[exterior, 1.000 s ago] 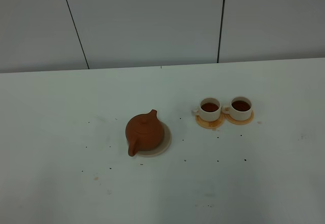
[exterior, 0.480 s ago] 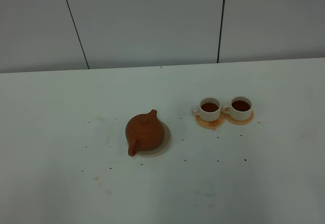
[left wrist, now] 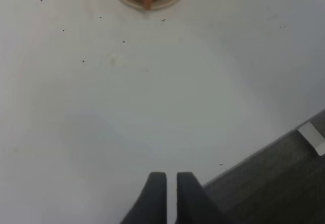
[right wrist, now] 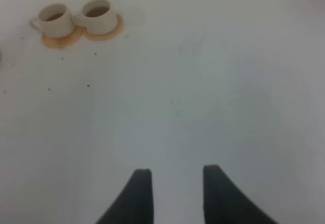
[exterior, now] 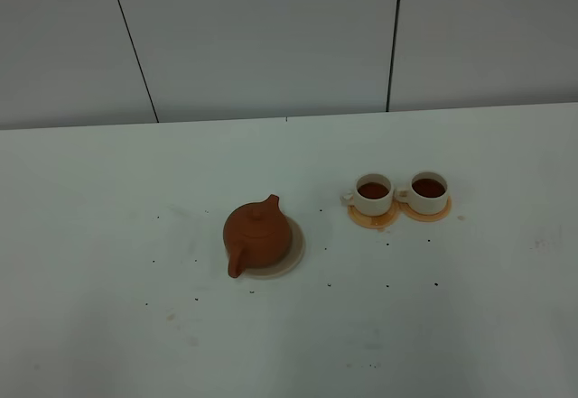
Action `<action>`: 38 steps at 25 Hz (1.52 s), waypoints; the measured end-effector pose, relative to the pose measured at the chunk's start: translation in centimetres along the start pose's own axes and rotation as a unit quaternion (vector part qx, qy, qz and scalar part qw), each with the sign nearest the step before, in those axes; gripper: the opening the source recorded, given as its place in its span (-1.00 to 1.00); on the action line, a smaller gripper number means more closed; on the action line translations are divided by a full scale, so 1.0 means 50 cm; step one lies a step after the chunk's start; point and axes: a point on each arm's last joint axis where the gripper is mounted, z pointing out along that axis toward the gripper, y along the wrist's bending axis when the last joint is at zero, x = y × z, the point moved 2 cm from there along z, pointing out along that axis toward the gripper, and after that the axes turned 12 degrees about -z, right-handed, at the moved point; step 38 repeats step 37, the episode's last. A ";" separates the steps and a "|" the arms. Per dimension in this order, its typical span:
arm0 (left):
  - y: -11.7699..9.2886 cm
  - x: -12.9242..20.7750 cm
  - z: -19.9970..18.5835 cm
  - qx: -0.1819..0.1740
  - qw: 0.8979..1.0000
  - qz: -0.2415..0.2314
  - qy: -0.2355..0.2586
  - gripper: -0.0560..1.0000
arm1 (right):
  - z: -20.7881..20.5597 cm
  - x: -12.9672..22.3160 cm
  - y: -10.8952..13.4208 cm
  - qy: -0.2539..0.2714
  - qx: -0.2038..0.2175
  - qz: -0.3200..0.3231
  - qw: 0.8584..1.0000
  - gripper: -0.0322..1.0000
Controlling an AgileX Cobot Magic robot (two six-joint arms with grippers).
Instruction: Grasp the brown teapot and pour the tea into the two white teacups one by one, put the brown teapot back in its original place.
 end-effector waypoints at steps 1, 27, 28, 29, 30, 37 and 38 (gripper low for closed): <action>0.001 0.000 0.000 -0.004 1.000 0.000 -0.001 -0.69 | 0.000 0.000 0.000 0.000 0.000 0.000 1.000 -0.47; -0.003 0.004 -0.001 -0.108 0.992 -0.060 -0.006 -0.66 | 0.000 0.000 0.000 0.000 0.000 0.000 1.000 -0.47; -0.003 0.004 -0.001 -0.108 0.992 -0.060 -0.006 -0.66 | 0.000 0.000 0.000 0.000 0.000 0.000 1.000 -0.47; -0.003 0.004 -0.001 -0.108 0.992 -0.060 -0.006 -0.66 | 0.000 0.000 0.000 0.000 0.000 0.000 1.000 -0.47; -0.003 0.004 -0.001 -0.108 0.992 -0.059 -0.006 -0.66 | 0.000 0.000 0.000 0.000 0.000 0.000 1.000 -0.47; -0.003 0.004 -0.001 -0.108 0.992 -0.059 -0.006 -0.64 | 0.000 0.000 0.000 0.000 0.000 0.000 1.000 -0.47; -0.003 0.004 -0.001 -0.108 0.992 -0.059 -0.006 -0.64 | 0.000 0.000 0.000 0.000 0.000 0.000 1.000 -0.47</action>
